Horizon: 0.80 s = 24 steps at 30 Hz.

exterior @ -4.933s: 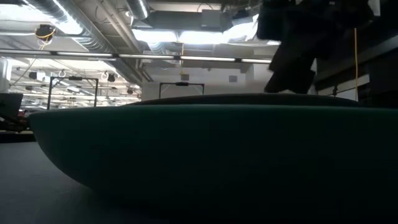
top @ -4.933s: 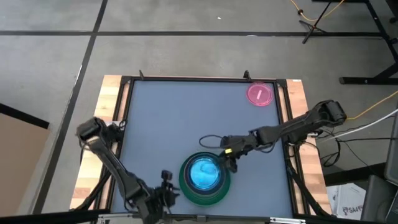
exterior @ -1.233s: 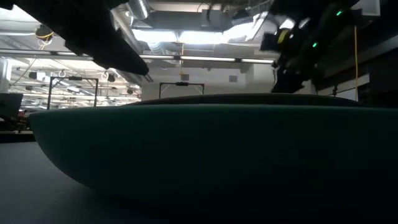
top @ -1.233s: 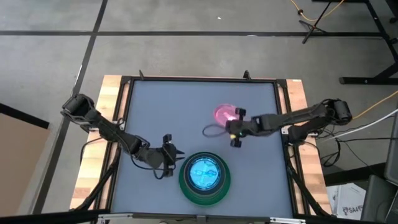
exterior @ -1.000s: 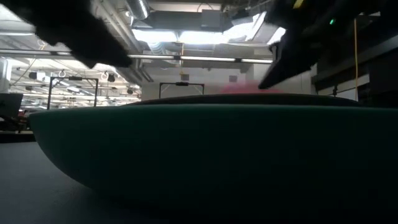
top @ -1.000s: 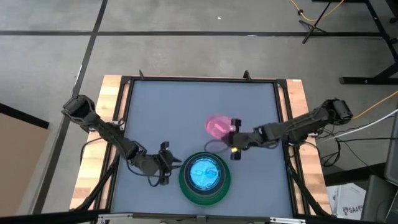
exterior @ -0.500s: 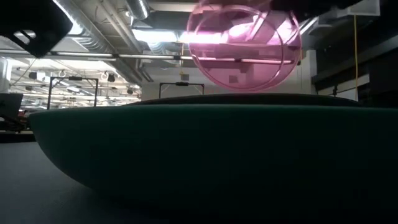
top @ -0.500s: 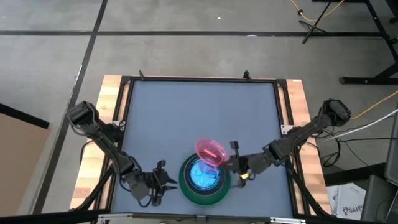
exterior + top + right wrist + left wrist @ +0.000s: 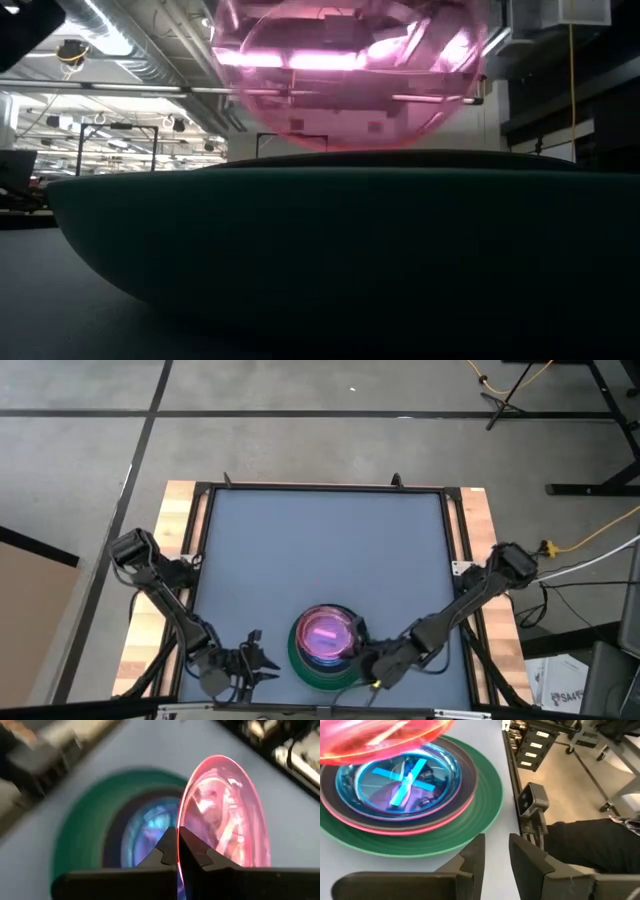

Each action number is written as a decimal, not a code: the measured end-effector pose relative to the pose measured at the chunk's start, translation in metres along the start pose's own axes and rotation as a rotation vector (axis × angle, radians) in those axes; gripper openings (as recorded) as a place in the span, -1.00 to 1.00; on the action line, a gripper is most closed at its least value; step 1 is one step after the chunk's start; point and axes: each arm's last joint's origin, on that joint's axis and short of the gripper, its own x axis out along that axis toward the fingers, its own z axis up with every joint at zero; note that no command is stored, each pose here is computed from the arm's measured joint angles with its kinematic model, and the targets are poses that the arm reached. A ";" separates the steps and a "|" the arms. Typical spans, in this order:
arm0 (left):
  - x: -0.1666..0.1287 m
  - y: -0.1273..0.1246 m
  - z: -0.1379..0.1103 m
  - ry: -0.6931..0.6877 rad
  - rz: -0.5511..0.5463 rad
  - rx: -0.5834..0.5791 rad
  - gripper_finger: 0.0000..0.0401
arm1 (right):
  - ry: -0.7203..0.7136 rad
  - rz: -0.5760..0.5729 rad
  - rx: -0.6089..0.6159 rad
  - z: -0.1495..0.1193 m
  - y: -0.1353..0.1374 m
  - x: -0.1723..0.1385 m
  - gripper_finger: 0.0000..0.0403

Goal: Stack plastic plates
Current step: Stack the pink plate on top of the blue plate

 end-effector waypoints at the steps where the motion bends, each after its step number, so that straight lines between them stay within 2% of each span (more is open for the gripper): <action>1: -0.001 -0.001 0.000 -0.002 -0.001 -0.001 -0.59 | 0.038 -0.003 -0.019 0.001 0.001 0.003 -1.00; 6: -0.001 -0.001 -0.001 -0.005 0.001 0.000 -0.59 | 0.142 0.028 -0.065 -0.001 0.010 0.021 -1.00; 12: -0.001 -0.001 -0.001 -0.008 0.006 0.001 -0.59 | 0.166 0.088 -0.073 -0.007 0.018 0.033 -1.00; 19: 0.000 0.000 0.000 -0.011 0.013 0.000 -0.59 | 0.171 0.097 -0.069 -0.009 0.021 0.037 -1.00; 24: 0.000 0.000 0.000 -0.011 0.012 0.000 -0.59 | 0.180 0.088 0.004 -0.010 0.015 0.040 -0.99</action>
